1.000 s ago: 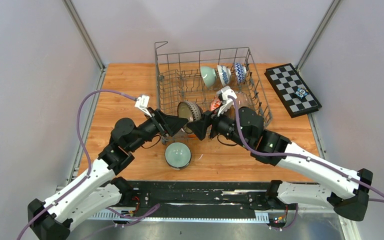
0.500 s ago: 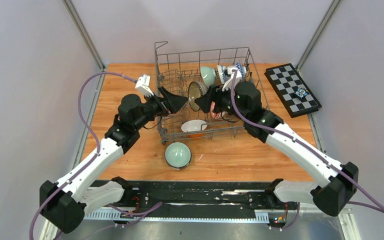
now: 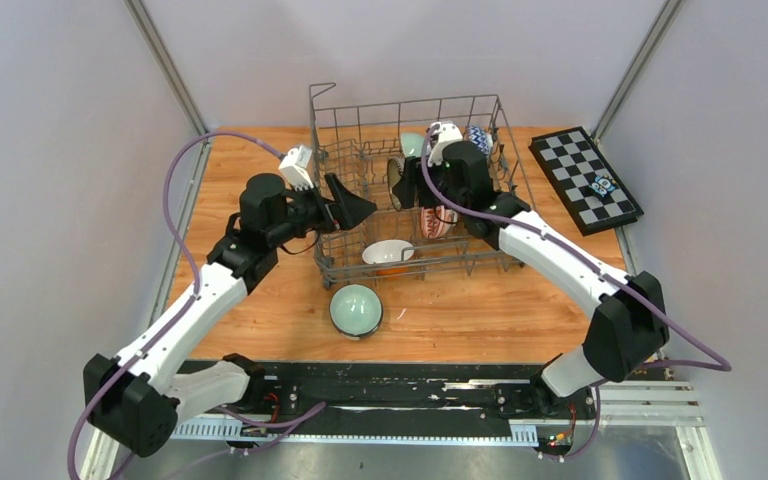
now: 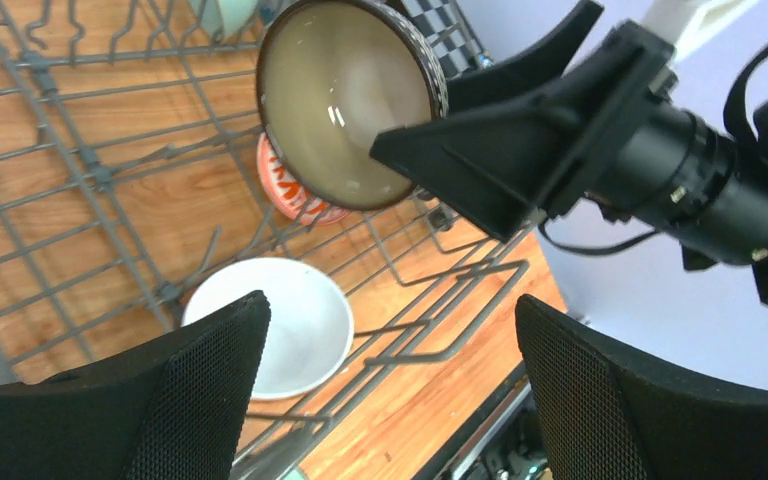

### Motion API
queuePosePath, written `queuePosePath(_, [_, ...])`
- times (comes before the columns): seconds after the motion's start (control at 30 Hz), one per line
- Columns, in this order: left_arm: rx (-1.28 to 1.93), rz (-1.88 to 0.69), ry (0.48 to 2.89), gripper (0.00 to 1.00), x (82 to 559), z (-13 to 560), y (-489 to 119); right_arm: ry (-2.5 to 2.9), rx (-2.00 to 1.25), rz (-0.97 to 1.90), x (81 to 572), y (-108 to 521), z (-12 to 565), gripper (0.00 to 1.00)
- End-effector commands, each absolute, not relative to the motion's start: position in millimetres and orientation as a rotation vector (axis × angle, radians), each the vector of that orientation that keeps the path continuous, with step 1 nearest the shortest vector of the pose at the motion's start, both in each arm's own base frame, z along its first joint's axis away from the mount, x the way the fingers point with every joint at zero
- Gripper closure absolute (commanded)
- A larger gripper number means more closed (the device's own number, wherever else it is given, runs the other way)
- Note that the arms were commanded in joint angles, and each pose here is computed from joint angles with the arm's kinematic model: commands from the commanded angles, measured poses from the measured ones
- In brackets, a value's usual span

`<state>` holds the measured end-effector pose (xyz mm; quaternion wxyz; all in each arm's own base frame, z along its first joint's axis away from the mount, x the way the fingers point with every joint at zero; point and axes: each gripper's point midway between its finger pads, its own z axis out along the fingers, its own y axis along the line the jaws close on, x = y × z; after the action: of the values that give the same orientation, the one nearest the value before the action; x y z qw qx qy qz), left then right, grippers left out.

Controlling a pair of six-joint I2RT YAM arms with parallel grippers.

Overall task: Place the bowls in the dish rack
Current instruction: Place the bowl in the dish rack.

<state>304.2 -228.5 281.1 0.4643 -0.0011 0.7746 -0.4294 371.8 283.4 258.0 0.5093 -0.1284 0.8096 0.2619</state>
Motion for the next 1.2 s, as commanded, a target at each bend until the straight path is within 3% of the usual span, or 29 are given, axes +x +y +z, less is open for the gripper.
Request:
queuePosePath(0.0, [0.094, -0.891, 2.036, 0.06, 276.9, 258.1, -202.3, 1.88, -0.304, 0.477, 398.1, 268.6, 278.0, 0.98])
queuePosePath(0.73, [0.228, -0.58, 2.068, 0.04, 223.3, 226.6, -141.6, 2.123, -0.441, 0.189, 396.4, 296.8, 185.9, 0.98])
queuePosePath(1.17, [0.241, -0.542, 2.048, 0.04, 223.5, 221.0, -135.8, 2.104, -0.387, 0.17, 390.1, 296.6, 196.8, 0.98])
